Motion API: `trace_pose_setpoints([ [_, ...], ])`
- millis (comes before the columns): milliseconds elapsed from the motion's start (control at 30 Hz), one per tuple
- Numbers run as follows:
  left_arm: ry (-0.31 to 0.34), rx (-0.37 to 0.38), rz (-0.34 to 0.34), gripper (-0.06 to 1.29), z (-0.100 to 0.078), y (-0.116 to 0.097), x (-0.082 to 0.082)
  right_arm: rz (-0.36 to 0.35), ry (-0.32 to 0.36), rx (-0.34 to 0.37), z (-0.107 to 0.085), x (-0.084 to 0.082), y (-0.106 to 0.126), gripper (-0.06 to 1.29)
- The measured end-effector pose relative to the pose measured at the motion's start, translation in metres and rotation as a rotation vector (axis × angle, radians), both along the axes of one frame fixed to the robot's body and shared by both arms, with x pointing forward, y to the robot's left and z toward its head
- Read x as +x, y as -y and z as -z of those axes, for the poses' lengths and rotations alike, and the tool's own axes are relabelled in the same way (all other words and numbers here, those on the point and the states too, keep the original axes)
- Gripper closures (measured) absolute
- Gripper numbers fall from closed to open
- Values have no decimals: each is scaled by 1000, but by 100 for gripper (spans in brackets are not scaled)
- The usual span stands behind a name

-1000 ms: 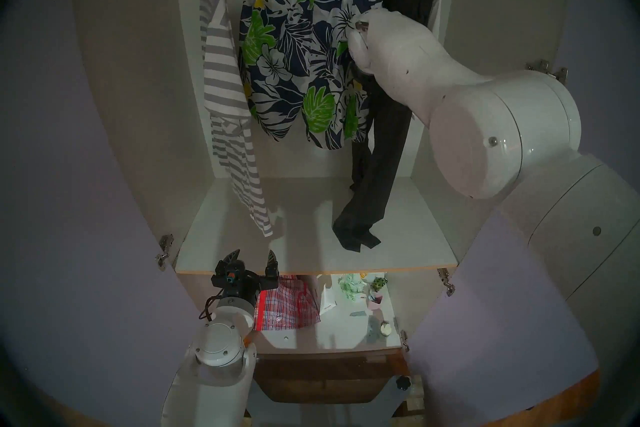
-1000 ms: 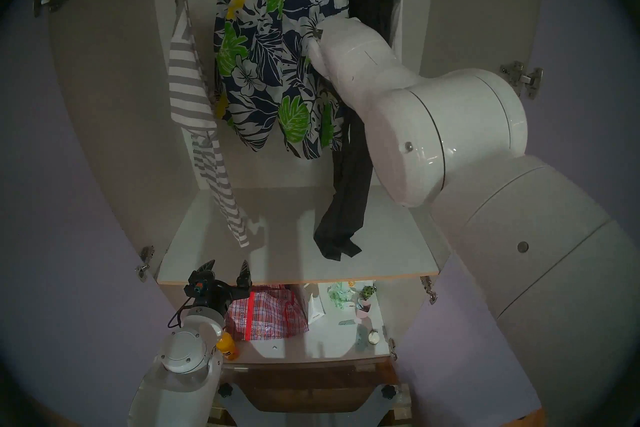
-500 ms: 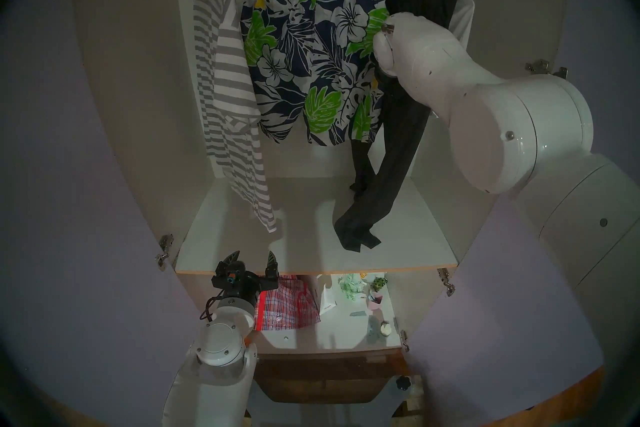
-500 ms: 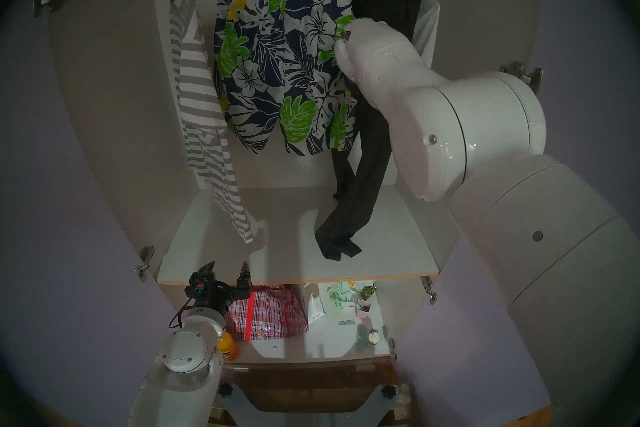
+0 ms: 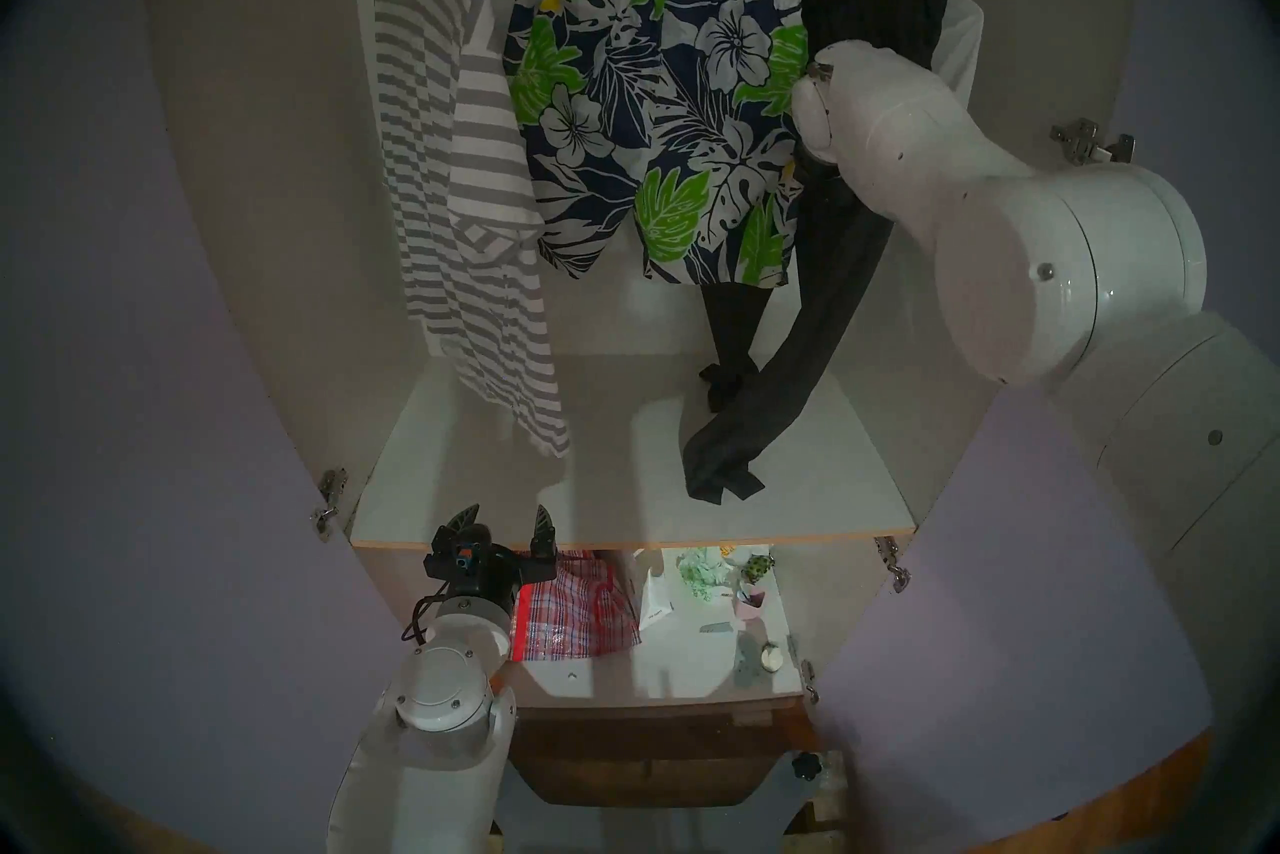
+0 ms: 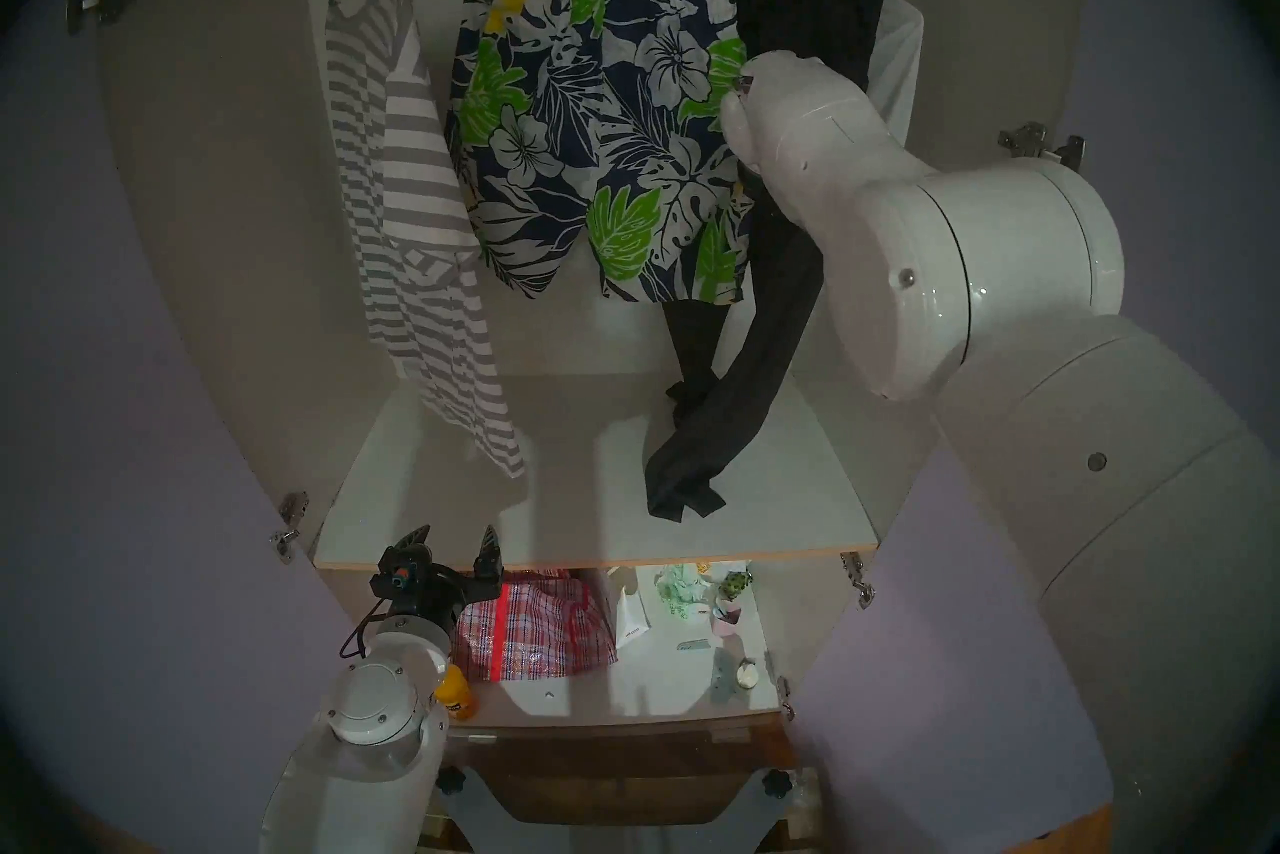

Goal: Move and arrange clothes and pants in the wardrobe

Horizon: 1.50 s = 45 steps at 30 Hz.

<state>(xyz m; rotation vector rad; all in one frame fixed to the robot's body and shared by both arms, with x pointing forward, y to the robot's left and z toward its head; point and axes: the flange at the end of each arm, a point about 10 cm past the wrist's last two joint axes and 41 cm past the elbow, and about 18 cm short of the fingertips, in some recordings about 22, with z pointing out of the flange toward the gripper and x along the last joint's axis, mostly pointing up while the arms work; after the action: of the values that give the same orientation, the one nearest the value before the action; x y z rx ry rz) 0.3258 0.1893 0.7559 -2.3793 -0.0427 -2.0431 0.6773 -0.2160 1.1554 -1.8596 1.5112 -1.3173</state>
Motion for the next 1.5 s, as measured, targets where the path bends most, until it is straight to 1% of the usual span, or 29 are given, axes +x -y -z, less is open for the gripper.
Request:
trace_pose_setpoints([
  [167,-2,0,-2,0,1,0,0,11,-2,-3,2,0,7,3],
  [300,1,0,-2,0,0,0,1,8,-4,-21,4,0,7,3],
  [367,2,0,-1,0,-1,1,1,-1,-6,-40,5,1,3,3],
  [467,6,0,1,0,-2,2,1,-36,-14,-89,10,1,-13,3],
  [533,9,0,2,0,-3,2,1,-77,-25,-138,14,1,-30,3],
  [667,14,1,4,0,-5,2,1,-147,-46,-206,16,0,-54,3],
  [700,15,2,5,0,-6,2,1,-183,-61,-223,17,-1,-64,3],
  [800,19,2,7,0,-7,2,1,-281,-97,-240,19,-5,-95,3],
  [833,20,3,8,0,-8,2,0,-332,-117,-247,18,-8,-110,3],
  [933,23,4,10,0,-10,2,0,-451,-168,-263,14,-15,-138,3],
  [1000,25,4,12,0,-10,1,-1,-506,-196,-264,9,-20,-148,3],
  [1067,26,3,13,0,-11,1,-1,-560,-236,-261,1,-26,-155,3],
  [1167,28,2,15,0,-12,1,-2,-632,-274,-263,-5,-31,-160,3],
  [1233,29,1,17,0,-13,1,-2,-687,-304,-257,-7,-34,-160,3],
  [1300,30,1,18,0,-13,0,-2,-723,-327,-250,-7,-36,-157,3],
  [1500,31,0,20,0,-14,1,-2,-709,-342,-230,-8,-35,-148,3],
])
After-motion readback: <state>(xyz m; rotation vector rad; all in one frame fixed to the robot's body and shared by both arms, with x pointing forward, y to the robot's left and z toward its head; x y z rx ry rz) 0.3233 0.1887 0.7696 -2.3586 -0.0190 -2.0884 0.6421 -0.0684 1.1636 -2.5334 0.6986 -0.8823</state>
